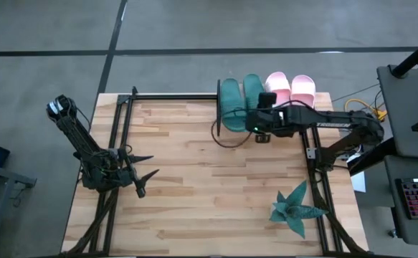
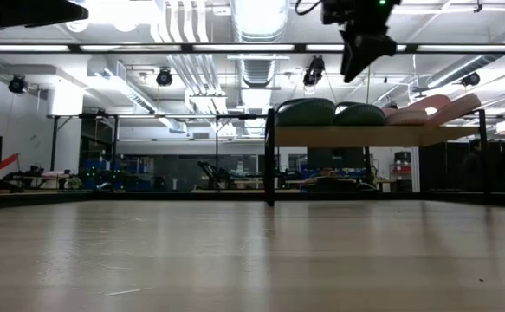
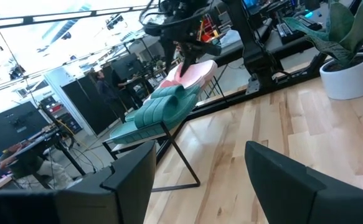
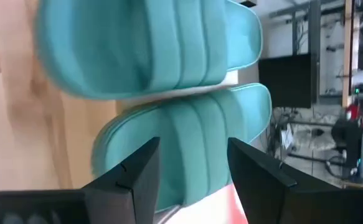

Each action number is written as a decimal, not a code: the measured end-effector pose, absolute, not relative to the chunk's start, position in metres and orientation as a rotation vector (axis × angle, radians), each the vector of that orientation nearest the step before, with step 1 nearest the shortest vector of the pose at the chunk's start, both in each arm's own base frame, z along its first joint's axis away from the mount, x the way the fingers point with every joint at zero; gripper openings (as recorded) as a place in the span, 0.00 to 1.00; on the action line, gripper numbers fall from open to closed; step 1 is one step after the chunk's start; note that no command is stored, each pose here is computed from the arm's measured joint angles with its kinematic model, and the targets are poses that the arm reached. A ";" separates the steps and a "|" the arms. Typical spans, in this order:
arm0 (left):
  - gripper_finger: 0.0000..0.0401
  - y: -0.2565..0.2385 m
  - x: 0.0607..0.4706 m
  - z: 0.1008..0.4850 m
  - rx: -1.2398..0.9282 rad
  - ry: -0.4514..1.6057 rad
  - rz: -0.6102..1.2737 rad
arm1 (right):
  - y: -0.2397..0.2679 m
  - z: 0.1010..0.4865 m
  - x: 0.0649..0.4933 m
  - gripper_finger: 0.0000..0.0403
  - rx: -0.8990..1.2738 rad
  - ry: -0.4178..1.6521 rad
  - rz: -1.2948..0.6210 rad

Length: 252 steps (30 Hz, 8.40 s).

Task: Pick and place slides into the shelf
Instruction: Adjust the right green slipper, then adjust the left pink slipper, then adjust the right pink slipper

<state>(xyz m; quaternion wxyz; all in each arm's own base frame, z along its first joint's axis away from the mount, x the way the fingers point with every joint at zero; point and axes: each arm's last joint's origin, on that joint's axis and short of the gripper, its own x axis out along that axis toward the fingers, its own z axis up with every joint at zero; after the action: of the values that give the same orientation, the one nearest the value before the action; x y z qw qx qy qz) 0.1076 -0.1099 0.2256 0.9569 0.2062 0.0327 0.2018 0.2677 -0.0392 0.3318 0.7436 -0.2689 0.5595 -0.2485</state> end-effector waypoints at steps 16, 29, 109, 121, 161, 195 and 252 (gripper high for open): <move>0.58 -0.110 0.108 0.226 0.416 0.066 0.409 | -0.043 0.263 0.245 0.39 -0.950 1.209 -0.573; 0.58 -0.110 0.108 0.226 0.416 0.066 0.409 | -0.054 0.262 0.249 0.20 -0.946 1.178 -0.607; 0.58 -0.110 0.108 0.225 0.424 0.068 0.410 | -0.097 0.310 0.197 0.35 -0.773 1.271 -0.600; 0.58 -0.110 0.108 0.225 0.424 0.068 0.410 | -0.137 0.294 0.201 0.35 -0.786 1.377 -0.574; 0.58 -0.110 0.108 0.225 0.427 0.069 0.409 | -0.159 0.285 0.212 0.03 -0.747 1.316 -0.603; 0.58 -0.110 0.108 0.225 0.432 0.071 0.409 | -0.115 0.340 0.208 0.48 -0.598 1.368 -0.635; 0.58 -0.110 0.108 0.224 0.433 0.072 0.409 | -0.132 0.289 0.151 0.10 -0.707 1.629 -0.698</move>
<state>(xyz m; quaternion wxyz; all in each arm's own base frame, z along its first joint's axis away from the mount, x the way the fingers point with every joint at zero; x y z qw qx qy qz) 0.1076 -0.1098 0.2244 0.9554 0.2131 0.0352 0.2015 0.1513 -0.1324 0.2885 0.5784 -0.3024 0.6964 -0.2985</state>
